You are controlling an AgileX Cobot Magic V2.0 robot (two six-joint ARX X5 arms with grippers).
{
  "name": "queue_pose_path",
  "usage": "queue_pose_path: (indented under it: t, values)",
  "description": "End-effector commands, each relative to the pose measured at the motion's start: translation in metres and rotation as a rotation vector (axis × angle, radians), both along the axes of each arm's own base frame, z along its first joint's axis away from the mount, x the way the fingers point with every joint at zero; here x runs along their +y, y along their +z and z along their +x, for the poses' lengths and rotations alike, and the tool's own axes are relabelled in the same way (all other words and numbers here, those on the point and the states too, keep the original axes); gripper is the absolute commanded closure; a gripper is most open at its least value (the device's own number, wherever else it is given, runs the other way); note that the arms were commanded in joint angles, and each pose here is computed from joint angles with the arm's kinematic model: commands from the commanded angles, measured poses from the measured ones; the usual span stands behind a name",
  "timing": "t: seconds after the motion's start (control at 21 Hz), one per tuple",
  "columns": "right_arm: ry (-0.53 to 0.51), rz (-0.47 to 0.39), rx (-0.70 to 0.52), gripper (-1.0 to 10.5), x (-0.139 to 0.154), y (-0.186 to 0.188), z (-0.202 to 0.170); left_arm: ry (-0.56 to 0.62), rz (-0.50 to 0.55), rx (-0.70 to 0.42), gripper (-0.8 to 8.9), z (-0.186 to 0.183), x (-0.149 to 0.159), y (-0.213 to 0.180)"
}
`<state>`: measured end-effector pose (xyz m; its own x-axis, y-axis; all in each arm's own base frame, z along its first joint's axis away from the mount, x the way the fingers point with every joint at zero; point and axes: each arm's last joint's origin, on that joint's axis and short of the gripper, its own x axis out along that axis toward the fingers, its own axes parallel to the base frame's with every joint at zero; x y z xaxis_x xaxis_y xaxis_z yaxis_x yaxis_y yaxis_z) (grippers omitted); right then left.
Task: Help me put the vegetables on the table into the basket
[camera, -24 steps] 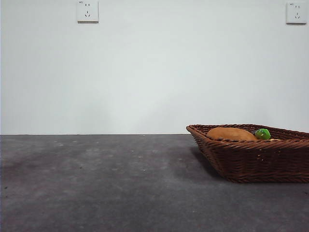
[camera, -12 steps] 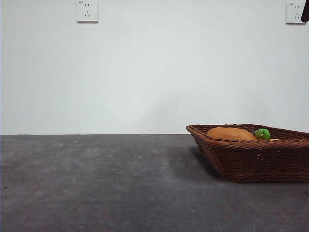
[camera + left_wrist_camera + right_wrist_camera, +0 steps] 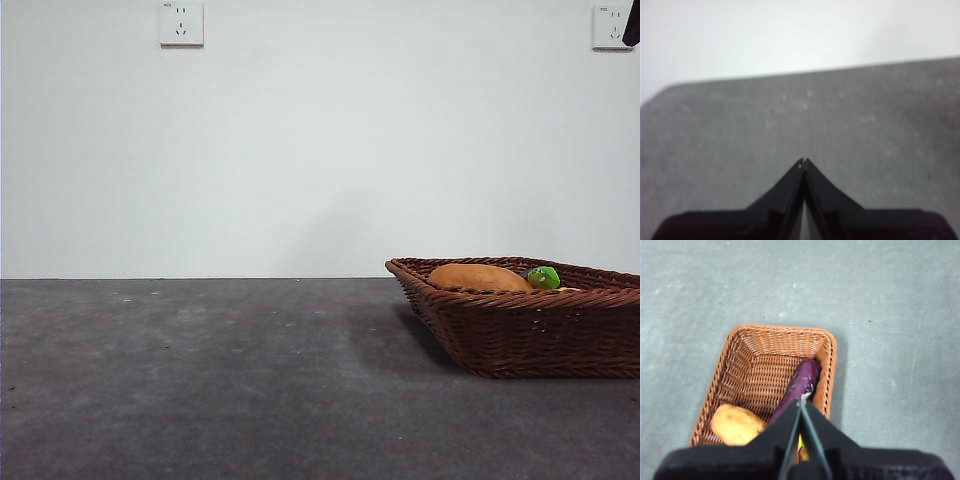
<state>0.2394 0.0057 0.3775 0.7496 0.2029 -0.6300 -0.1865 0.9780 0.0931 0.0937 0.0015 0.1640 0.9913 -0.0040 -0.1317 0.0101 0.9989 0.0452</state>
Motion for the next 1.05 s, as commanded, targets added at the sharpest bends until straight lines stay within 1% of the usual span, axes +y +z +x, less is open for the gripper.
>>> queue_pose_path:
  t: [0.05,0.1,0.14,0.91,1.0,1.05]
  values:
    - [0.001,-0.006,-0.006,9.5,0.000,0.000,0.001,0.011,-0.032,0.080,8.16,-0.001,0.000,-0.011]
    - [0.001,-0.006,-0.006,9.5,0.000,0.000,0.001,0.013,-0.055,0.099,8.16,-0.001,0.000,-0.013]
    - [0.001,-0.006,-0.006,9.5,0.000,0.000,0.001,0.012,-0.080,0.092,8.16,-0.001,0.000,-0.012]
    - [-0.001,-0.008,-0.011,9.5,0.000,0.002,-0.001,0.013,-0.081,0.110,8.16,0.000,0.000,-0.013]
    - [-0.061,-0.051,-0.055,9.5,-0.003,0.011,-0.013,0.013,-0.081,0.110,8.16,0.000,0.000,-0.013]
    - [-0.082,-0.039,-0.065,9.5,-0.002,0.016,-0.023,0.013,-0.081,0.110,8.16,0.000,0.000,-0.013]
